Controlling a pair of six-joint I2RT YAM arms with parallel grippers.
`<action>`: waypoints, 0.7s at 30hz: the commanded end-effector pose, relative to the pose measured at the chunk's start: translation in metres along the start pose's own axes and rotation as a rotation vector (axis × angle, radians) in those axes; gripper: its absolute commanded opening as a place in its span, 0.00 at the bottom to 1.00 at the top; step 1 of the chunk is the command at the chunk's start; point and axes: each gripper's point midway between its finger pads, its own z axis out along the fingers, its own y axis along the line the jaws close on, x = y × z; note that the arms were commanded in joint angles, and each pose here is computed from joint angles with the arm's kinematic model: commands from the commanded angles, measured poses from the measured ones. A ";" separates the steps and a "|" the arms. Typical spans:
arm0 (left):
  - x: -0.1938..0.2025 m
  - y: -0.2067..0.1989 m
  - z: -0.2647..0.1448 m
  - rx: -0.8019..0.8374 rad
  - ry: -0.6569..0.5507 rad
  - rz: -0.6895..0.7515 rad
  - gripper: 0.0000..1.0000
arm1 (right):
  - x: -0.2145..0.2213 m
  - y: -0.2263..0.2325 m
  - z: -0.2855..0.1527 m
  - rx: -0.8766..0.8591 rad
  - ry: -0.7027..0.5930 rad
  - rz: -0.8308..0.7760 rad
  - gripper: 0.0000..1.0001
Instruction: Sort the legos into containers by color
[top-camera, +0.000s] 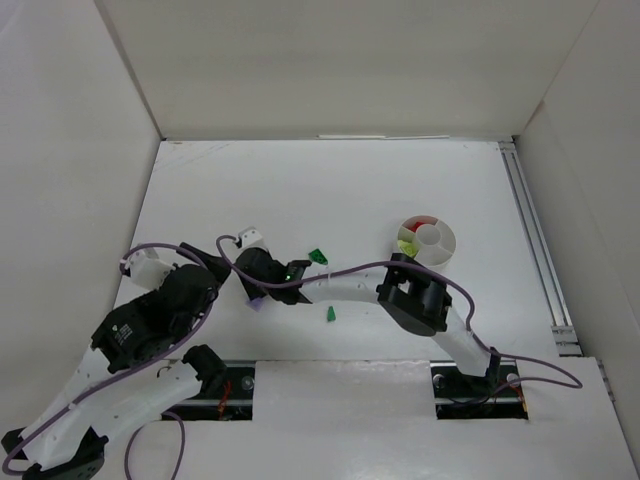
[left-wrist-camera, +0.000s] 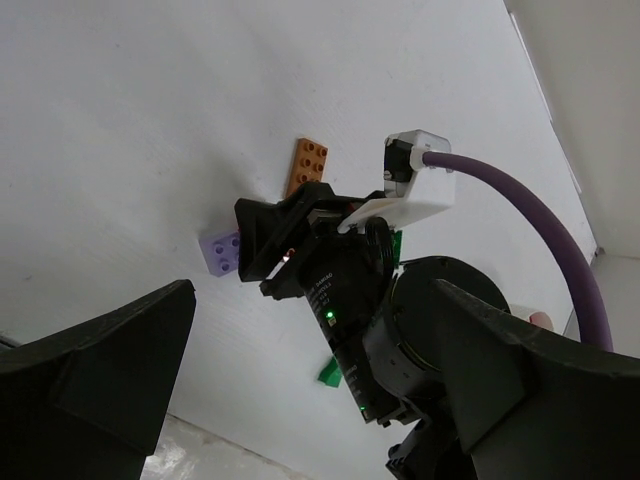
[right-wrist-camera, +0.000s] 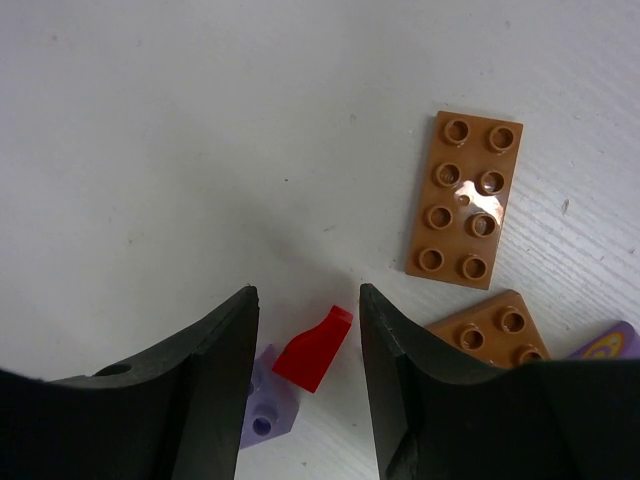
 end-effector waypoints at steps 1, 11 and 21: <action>-0.003 -0.004 0.001 -0.006 -0.015 0.023 1.00 | -0.010 0.006 0.004 0.019 -0.045 0.040 0.50; -0.003 -0.008 0.002 0.017 -0.018 0.021 1.00 | 0.026 -0.001 -0.004 0.023 0.049 0.029 0.49; 0.001 -0.008 0.006 0.002 -0.016 0.034 1.00 | 0.038 0.005 -0.010 0.012 0.075 0.008 0.30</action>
